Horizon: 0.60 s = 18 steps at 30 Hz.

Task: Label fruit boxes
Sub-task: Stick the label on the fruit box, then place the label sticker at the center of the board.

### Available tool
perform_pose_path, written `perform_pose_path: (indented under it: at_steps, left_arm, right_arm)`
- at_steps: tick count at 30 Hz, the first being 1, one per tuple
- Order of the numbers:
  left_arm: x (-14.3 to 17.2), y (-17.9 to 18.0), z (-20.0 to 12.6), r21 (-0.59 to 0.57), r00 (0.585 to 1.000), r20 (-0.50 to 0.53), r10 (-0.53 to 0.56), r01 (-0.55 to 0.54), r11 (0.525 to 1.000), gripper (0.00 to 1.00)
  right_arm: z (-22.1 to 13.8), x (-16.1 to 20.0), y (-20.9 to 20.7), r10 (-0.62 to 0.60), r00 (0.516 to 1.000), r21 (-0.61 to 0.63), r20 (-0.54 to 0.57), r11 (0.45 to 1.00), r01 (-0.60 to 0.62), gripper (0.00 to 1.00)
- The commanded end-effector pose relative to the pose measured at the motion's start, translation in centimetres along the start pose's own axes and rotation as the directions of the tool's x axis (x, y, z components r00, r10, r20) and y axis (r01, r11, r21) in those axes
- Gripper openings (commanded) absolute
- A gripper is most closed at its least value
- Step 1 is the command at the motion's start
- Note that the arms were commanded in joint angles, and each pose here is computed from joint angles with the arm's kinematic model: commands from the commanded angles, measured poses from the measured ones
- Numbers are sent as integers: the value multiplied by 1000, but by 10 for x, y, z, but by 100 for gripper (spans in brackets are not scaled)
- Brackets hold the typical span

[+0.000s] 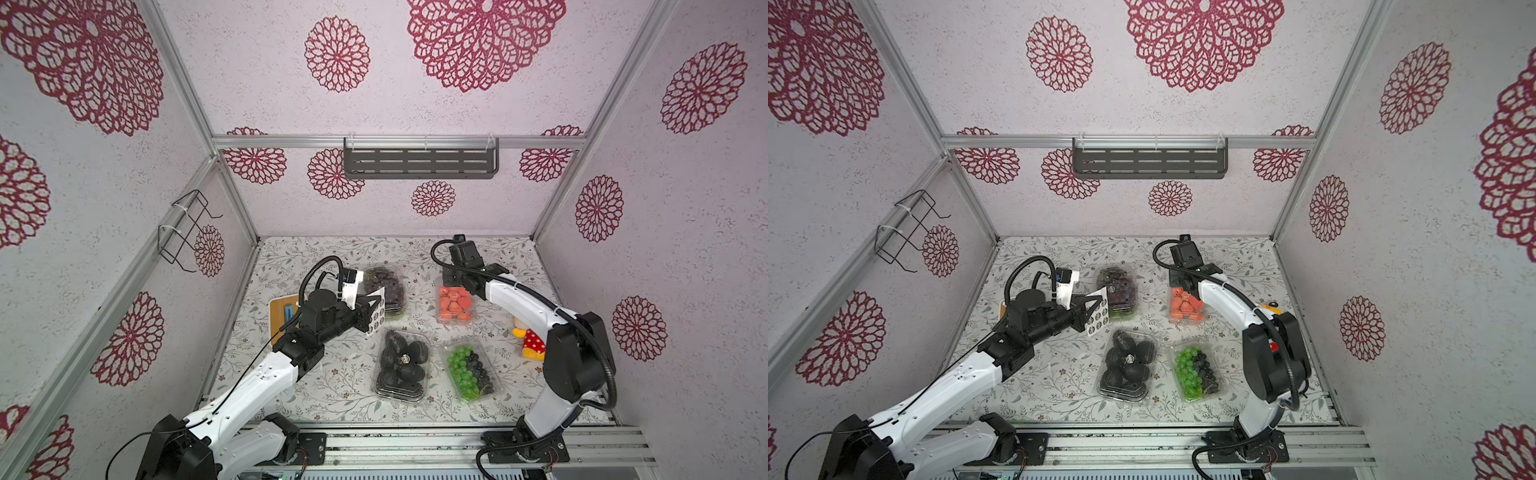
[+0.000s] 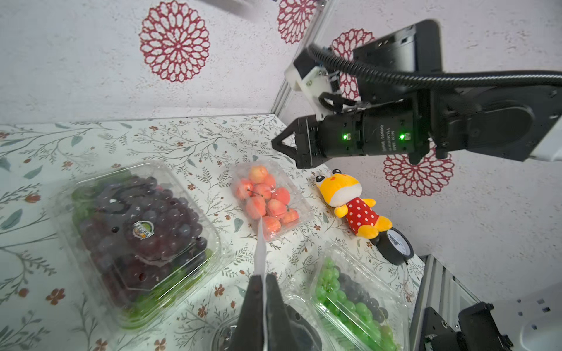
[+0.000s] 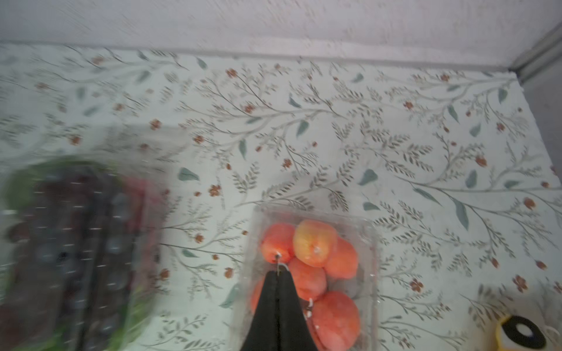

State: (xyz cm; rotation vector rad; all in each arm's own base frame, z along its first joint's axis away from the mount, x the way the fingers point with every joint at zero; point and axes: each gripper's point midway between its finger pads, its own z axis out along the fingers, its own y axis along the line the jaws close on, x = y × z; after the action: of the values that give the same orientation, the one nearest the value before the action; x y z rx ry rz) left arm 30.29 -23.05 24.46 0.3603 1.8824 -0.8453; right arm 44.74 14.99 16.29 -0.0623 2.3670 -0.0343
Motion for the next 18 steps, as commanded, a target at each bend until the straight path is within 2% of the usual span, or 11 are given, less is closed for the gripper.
perform_pose_path:
  at_steps: [1, 6, 11, 18]
  left_arm:
    - [30, 19, -5, -48, 993, -82, -83, 79, 996, 0]
    - [55, 50, -13, -160, 978, -114, -172, 153, 975, 0]
    - [75, 57, -13, -182, 968, -142, -206, 179, 967, 0]
    - [85, 66, -18, -234, 962, -144, -231, 194, 953, 0]
  right_arm:
    - [3, 9, -33, 3, 995, 153, -100, 988, 12, 0]
    - [28, 29, -34, -34, 971, 204, -238, 975, 84, 0]
    - [38, 38, -21, -27, 966, 142, -258, 988, 66, 0]
    - [51, 53, -10, -33, 956, 87, -292, 994, 62, 0]
